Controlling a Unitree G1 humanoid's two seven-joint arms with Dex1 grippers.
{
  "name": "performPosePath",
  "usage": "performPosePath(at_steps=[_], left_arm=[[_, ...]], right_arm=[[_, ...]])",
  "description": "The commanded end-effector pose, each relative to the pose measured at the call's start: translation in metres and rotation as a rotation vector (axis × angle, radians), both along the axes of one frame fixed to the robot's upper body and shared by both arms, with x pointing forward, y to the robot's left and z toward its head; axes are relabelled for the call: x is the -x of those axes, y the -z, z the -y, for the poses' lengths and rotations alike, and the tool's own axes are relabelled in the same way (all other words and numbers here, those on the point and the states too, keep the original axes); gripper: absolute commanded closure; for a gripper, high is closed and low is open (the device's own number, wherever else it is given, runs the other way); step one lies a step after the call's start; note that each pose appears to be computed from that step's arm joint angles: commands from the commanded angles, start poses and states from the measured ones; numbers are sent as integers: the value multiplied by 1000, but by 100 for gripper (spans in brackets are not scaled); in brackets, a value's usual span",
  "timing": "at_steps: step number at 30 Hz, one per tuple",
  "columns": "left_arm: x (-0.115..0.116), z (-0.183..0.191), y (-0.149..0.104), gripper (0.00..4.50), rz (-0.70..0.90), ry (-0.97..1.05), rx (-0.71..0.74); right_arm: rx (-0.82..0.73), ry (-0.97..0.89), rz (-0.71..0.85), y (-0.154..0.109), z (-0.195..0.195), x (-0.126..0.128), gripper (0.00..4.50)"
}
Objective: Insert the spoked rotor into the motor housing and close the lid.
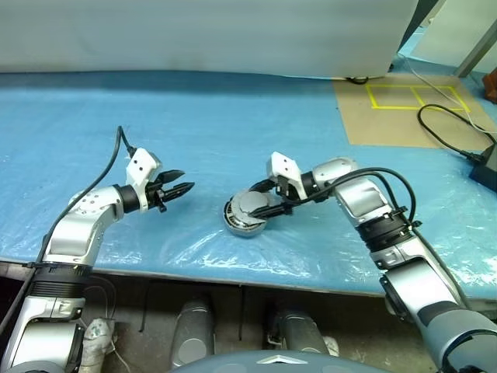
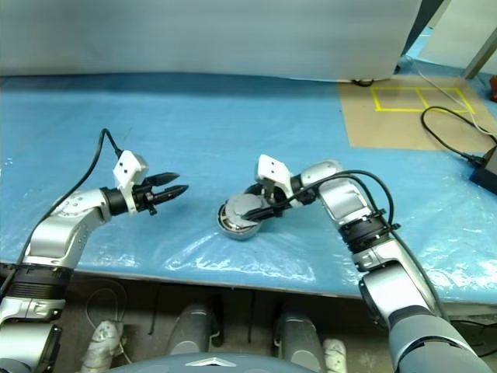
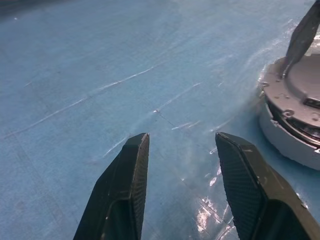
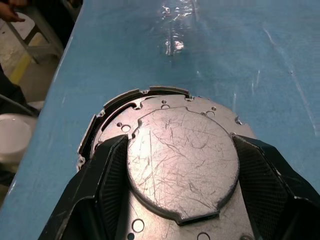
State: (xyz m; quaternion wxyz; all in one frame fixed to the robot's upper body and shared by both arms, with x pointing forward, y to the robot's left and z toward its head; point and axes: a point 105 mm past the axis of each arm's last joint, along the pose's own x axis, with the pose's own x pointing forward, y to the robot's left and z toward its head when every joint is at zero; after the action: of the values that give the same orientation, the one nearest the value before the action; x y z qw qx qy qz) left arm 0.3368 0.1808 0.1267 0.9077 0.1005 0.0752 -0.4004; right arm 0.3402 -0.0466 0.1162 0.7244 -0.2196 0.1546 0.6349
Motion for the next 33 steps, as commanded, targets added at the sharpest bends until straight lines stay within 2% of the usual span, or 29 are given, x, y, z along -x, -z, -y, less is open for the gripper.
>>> performPosePath(at_steps=[1, 10, 15, 24, 29, 33], left_arm=[[3, 1, -10, 230, 42, 12, 1], [7, 3, -5, 230, 28, 13, -1], [4, 3, -6, 230, 32, 9, 0], [3, 5, -4, 230, 33, 9, 5], [2, 5, -4, 230, 34, 5, 5], [1, 4, -4, 230, 37, 1, 5]], right_arm=[[-54, 101, 83, -13, -9, -18, 153], [-84, 143, 93, -10, -19, -19, 153], [-109, 152, 95, -22, -23, -21, 153], [-179, 323, -87, -39, -36, -30, 153], [-48, 461, -83, -4, -34, -42, 153], [-27, 569, -118, 15, -35, -48, 153]])
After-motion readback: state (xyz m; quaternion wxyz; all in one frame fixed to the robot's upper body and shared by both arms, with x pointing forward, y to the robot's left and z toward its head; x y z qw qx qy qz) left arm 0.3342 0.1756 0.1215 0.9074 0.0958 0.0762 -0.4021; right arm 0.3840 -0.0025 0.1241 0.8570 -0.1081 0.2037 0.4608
